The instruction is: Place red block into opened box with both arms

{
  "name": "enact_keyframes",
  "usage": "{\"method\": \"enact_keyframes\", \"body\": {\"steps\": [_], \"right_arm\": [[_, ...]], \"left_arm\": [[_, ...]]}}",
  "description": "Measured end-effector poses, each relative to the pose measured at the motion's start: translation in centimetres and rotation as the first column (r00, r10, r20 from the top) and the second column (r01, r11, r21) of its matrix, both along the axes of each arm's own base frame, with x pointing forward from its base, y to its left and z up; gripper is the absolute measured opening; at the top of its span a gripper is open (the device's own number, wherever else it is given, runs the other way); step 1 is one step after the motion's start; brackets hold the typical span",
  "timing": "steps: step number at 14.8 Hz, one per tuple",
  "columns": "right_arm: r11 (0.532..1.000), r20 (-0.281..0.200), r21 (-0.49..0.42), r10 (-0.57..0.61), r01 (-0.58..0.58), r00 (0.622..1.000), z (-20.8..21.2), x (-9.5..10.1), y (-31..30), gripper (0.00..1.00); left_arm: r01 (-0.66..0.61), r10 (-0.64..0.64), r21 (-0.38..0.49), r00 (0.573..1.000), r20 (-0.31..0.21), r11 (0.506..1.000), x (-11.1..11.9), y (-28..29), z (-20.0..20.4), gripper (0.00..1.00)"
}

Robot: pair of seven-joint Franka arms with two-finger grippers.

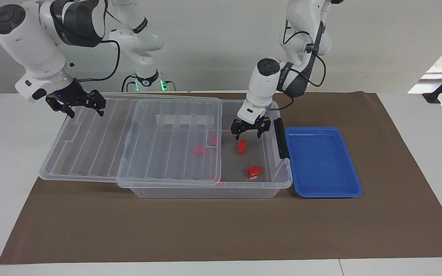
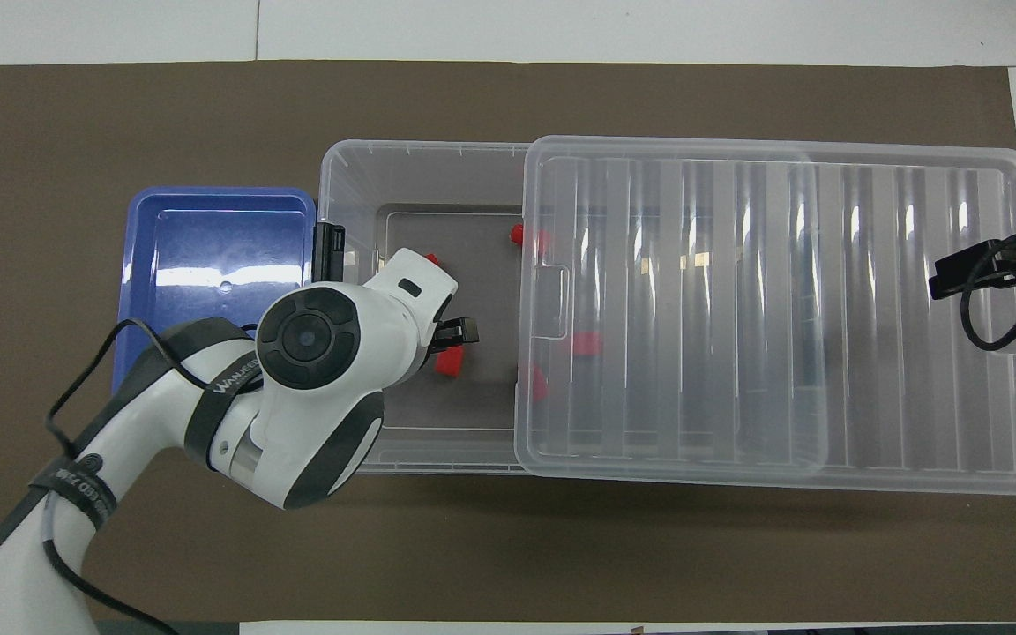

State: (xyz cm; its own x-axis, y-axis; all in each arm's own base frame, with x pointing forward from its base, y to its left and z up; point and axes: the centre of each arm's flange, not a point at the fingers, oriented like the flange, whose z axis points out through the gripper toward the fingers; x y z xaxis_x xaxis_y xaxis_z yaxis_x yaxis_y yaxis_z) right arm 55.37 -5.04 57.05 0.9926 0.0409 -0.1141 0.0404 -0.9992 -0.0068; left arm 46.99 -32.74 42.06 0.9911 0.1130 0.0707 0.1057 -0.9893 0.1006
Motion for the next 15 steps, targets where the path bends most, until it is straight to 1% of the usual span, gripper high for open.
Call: {"method": "enact_keyframes", "body": {"steps": [2, 4, 7, 10, 13, 14, 15], "right_arm": [[1.0, -0.012, 0.0, -0.013, 0.013, 1.0, -0.1, -0.1, -0.1, 1.0], [1.0, -0.011, -0.002, -0.024, 0.024, 1.0, -0.1, -0.1, -0.2, 1.0], [0.999, 0.011, -0.021, -0.027, 0.027, 1.0, 0.1, 0.1, -0.6, 1.0], [0.998, 0.023, -0.056, -0.017, 0.018, 1.0, 0.1, 0.2, -1.9, 1.0], [0.994, 0.064, -0.09, 0.067, -0.061, 0.996, 0.5, 0.0, -7.5, 0.97], [0.993, 0.071, -0.093, 0.077, -0.07, 0.995, 0.5, -0.4, -10.1, 0.9], [0.992, 0.074, -0.094, 0.086, -0.079, 0.994, 0.1, -0.9, -12.7, 0.8]], "left_arm": [[-0.02, 0.02, 0.0, 0.999, 0.027, 1.0, 1.3, 3.2, 4.4, 1.0], [-0.015, 0.015, 0.013, 0.999, 0.043, 1.0, 2.0, 6.9, 8.2, 1.0], [0.018, -0.019, 0.046, 0.999, 0.027, 0.999, 2.9, 11.9, 12.8, 1.0], [0.057, -0.058, 0.063, 0.998, 0.012, 0.996, 4.3, 16.0, 15.9, 1.0], [0.095, -0.095, 0.071, 0.995, -0.01, 0.993, 5.2, 18.6, 18.0, 1.0], [0.101, -0.1, 0.072, 0.995, -0.018, 0.992, 5.7, 19.3, 18.5, 1.0], [0.107, -0.105, 0.072, 0.994, -0.027, 0.992, 6.1, 20.1, 18.9, 1.0]]}}
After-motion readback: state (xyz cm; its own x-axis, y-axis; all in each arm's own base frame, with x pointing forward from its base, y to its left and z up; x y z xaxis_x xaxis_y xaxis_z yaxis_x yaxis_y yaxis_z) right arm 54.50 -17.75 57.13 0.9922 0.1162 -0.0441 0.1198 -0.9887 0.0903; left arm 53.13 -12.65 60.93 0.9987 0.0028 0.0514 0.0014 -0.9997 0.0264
